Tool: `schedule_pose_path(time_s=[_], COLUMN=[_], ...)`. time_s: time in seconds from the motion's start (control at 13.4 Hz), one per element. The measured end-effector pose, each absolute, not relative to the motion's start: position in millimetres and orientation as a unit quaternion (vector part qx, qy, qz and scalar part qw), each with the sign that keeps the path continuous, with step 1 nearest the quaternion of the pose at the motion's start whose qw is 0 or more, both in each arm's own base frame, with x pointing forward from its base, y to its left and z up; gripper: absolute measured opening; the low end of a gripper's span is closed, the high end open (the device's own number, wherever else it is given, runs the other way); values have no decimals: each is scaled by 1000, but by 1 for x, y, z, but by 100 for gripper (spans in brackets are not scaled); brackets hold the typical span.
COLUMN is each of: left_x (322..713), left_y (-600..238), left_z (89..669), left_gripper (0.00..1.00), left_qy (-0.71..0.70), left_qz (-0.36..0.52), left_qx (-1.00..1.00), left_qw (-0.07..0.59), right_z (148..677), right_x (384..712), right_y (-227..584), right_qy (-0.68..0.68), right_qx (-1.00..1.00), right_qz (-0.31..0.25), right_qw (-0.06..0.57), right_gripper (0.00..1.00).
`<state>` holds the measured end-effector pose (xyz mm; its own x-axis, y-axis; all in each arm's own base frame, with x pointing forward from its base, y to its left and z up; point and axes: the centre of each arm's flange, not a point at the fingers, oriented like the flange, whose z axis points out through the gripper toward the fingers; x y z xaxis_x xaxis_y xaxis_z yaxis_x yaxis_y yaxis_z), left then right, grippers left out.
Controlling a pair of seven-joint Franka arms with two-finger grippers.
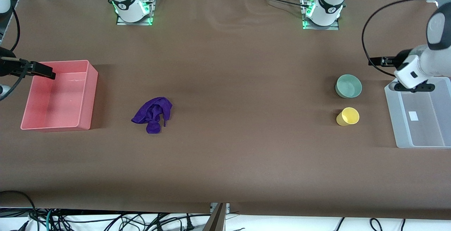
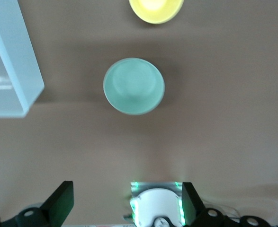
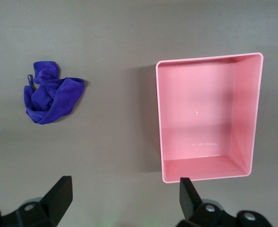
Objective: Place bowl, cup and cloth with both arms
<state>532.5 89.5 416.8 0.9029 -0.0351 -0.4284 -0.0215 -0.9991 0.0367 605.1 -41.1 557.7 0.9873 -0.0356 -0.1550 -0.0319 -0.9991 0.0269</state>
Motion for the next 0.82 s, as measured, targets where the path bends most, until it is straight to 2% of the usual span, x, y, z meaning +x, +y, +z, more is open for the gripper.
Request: schedule_pose_path(time_s=[0.22,0.37,0.6,0.82], left_x=[524,511,496,494], left_y=[131,138,138,150], left_z=[359,319,274,234], left_gripper=[100,100,100,100], left_qy=[-60,-68,-72,-78], left_qz=[-161,-126,-82,-66], left_qx=[985,990,994,995], left_qw=[26,21,13,15], right_z=[512,479,406,326], right_x=[627,646,672,673], right_y=[-27,-4,35,86], right_qy=[-7,2,3,-16], right_qx=[995,996,998,999], right_qz=[-95,-86,-37,-6], right_qw=[-3,-32,-42,-52], right_gripper=[100,100,100,100])
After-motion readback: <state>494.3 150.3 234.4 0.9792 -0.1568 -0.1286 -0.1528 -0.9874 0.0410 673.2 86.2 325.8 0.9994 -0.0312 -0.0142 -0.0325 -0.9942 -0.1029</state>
